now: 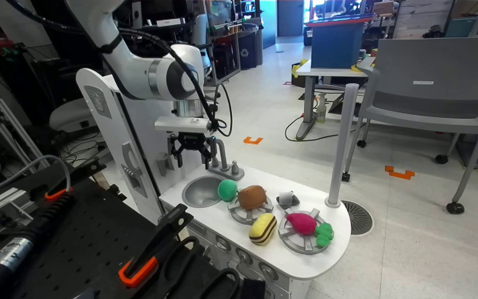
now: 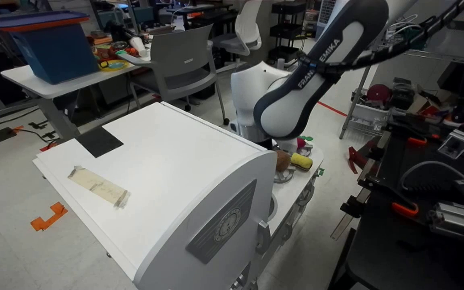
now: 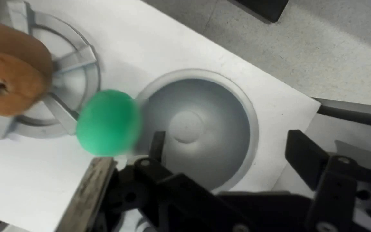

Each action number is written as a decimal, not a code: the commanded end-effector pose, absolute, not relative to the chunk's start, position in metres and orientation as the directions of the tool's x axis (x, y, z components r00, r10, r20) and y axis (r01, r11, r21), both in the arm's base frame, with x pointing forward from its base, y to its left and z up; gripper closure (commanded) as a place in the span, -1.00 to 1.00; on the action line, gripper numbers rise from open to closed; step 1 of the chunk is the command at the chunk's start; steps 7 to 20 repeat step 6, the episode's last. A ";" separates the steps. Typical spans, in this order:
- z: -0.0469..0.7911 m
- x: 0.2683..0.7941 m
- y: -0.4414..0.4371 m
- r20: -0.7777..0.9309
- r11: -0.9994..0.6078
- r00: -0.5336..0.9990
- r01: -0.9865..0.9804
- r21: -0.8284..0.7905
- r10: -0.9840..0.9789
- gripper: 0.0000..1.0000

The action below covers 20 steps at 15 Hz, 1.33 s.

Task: Turn the faucet to the left

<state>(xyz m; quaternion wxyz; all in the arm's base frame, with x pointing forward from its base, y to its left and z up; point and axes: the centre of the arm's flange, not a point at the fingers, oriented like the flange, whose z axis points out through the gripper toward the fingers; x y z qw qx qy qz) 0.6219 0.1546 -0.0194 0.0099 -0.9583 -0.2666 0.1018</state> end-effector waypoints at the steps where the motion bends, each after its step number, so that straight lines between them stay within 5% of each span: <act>1: -0.003 0.625 0.145 -0.211 -0.881 0.857 0.470 -0.054 0.471 -1.00; 20: -0.002 0.622 0.144 -0.224 -0.881 0.855 0.470 -0.050 0.468 -1.00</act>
